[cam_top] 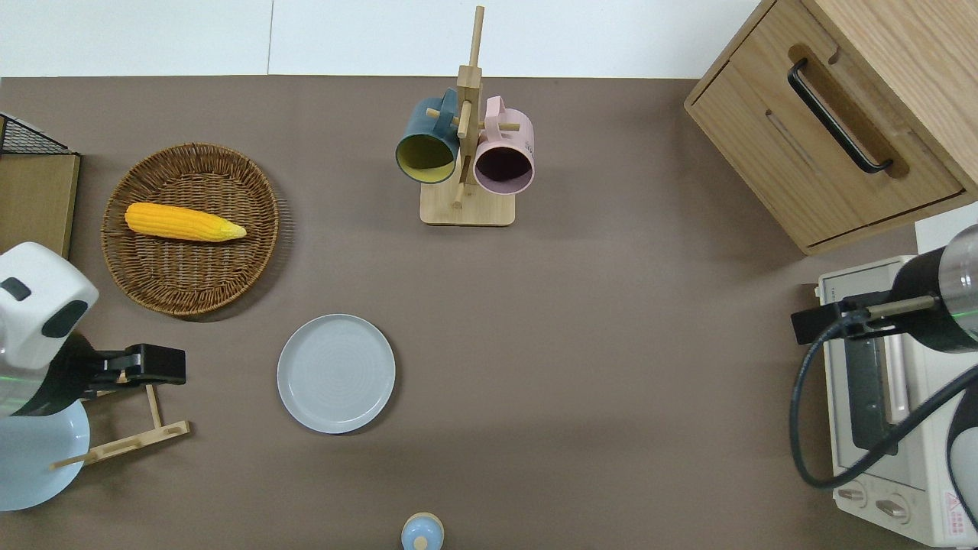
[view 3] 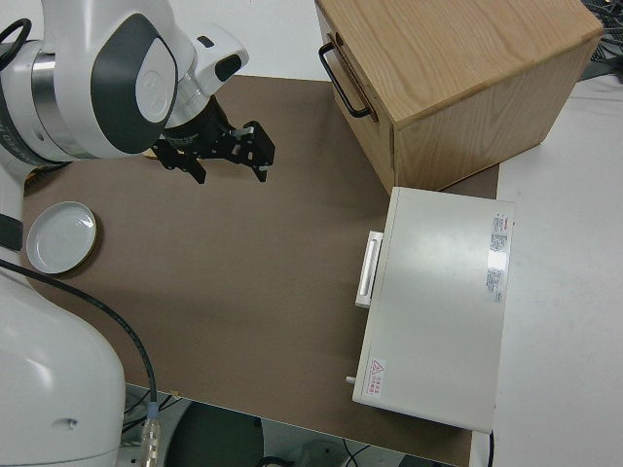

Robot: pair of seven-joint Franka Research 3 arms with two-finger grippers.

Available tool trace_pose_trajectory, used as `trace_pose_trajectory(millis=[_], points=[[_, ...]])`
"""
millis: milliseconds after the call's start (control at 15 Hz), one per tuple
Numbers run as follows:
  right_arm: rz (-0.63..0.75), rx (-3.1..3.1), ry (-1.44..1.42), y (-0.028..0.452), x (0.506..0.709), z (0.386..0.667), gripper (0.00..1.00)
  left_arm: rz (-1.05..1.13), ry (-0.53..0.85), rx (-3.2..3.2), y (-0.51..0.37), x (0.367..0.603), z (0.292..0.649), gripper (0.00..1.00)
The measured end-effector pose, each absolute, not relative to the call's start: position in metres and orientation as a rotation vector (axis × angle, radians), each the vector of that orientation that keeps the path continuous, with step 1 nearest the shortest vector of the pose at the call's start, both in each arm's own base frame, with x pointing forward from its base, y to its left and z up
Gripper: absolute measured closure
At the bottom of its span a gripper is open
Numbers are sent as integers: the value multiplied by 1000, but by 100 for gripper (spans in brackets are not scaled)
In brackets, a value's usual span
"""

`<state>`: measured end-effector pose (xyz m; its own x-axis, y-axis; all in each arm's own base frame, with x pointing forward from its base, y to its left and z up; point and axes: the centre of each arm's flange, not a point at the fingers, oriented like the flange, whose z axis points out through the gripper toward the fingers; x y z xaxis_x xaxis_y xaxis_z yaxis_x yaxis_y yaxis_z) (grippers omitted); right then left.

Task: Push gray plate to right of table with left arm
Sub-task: 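Move the left gripper forward to the near edge of the gray plate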

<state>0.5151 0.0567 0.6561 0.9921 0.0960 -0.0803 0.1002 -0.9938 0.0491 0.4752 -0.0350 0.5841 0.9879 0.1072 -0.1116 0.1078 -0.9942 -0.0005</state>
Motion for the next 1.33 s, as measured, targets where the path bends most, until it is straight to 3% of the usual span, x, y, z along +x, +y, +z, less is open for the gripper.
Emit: trace_pose_trajectory(millis=[200, 467, 1067, 1333], points=[[-120, 3082, 152, 57, 515, 656, 0, -197, 170, 3127, -35, 476, 536, 0], [-120, 3082, 152, 57, 515, 656, 0, -214, 181, 3094, -42, 462, 443, 0], [-120, 3082, 152, 57, 515, 656, 0, -184, 157, 3064, -73, 423, 344, 4], [-120, 3082, 152, 57, 515, 656, 0, -212, 155, 3059, -80, 421, 315, 6]])
